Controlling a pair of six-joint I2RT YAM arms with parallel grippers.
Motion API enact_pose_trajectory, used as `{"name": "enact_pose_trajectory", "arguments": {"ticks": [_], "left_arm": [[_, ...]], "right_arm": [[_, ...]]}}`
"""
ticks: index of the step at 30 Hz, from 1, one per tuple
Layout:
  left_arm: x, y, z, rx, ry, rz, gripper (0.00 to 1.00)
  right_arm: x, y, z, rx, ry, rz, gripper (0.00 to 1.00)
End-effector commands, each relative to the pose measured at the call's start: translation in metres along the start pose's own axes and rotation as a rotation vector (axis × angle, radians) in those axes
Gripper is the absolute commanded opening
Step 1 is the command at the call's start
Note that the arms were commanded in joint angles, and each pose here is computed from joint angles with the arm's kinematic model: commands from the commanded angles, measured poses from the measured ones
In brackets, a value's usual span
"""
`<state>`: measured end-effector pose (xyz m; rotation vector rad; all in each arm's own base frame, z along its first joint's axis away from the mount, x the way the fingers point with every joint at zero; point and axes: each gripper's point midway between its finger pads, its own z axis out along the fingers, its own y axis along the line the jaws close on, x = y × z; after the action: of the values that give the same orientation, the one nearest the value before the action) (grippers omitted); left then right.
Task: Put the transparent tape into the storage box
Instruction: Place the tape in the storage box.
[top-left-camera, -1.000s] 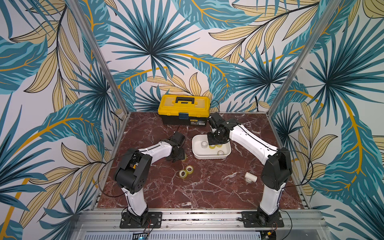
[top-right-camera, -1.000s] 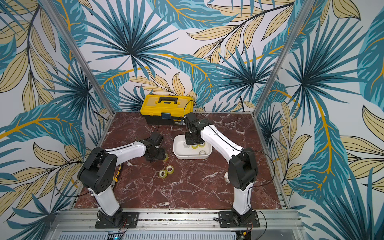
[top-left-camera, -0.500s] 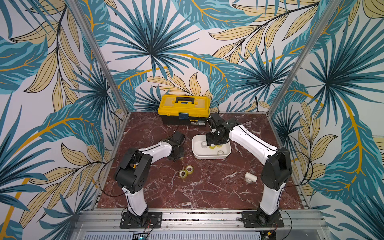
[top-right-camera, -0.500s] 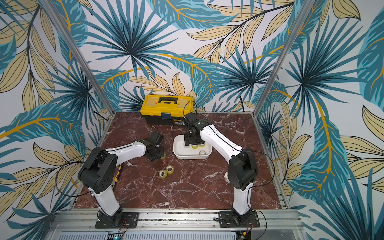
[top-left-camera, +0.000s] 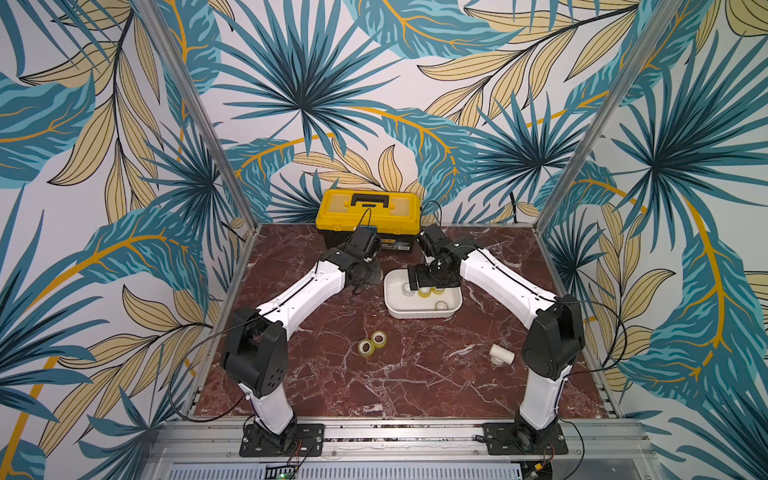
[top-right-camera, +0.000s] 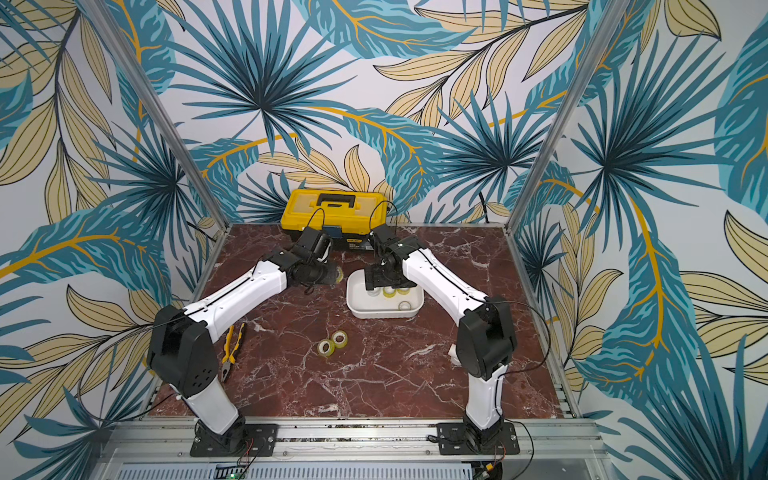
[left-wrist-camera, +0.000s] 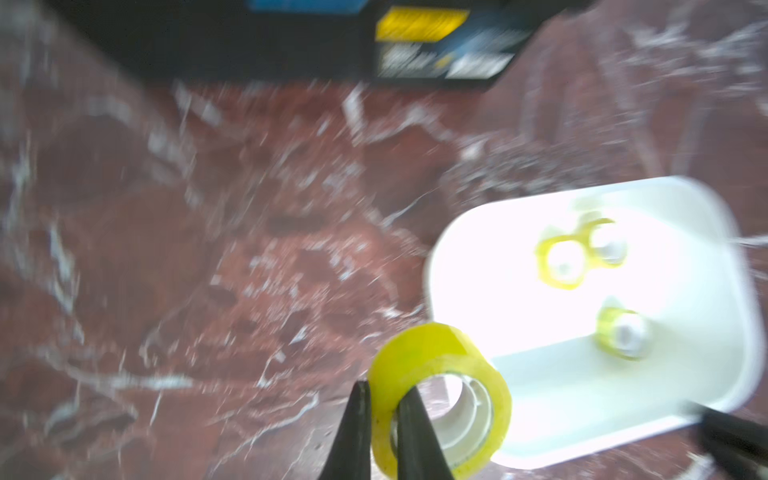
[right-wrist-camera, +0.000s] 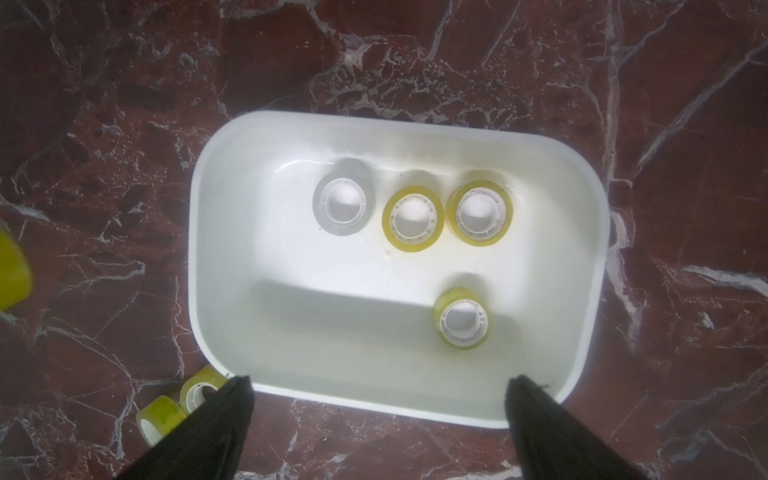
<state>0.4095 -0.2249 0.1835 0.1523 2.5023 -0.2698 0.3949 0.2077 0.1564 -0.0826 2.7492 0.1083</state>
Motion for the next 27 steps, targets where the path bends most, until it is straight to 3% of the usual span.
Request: {"name": "enact_pose_trajectory", "arguments": {"ticks": [1, 6, 16, 27], "left_arm": [[0.014, -0.031, 0.008, 0.03, 0.069, 0.16, 0.0], [0.028, -0.046, 0.033, 0.052, 0.108, 0.206, 0.0], [0.067, -0.063, 0.082, 0.056, 0.186, 0.286, 0.0], [0.086, -0.083, 0.107, 0.085, 0.231, 0.329, 0.0]], "right_arm": [[-0.011, -0.026, -0.014, 0.017, -0.027, 0.103, 1.0], [-0.025, -0.044, -0.018, 0.004, -0.044, 0.16, 1.0], [-0.031, -0.065, 0.007, 0.035, -0.013, 0.204, 1.0], [-0.03, -0.071, 0.028, 0.035, 0.033, 0.233, 1.0]]}}
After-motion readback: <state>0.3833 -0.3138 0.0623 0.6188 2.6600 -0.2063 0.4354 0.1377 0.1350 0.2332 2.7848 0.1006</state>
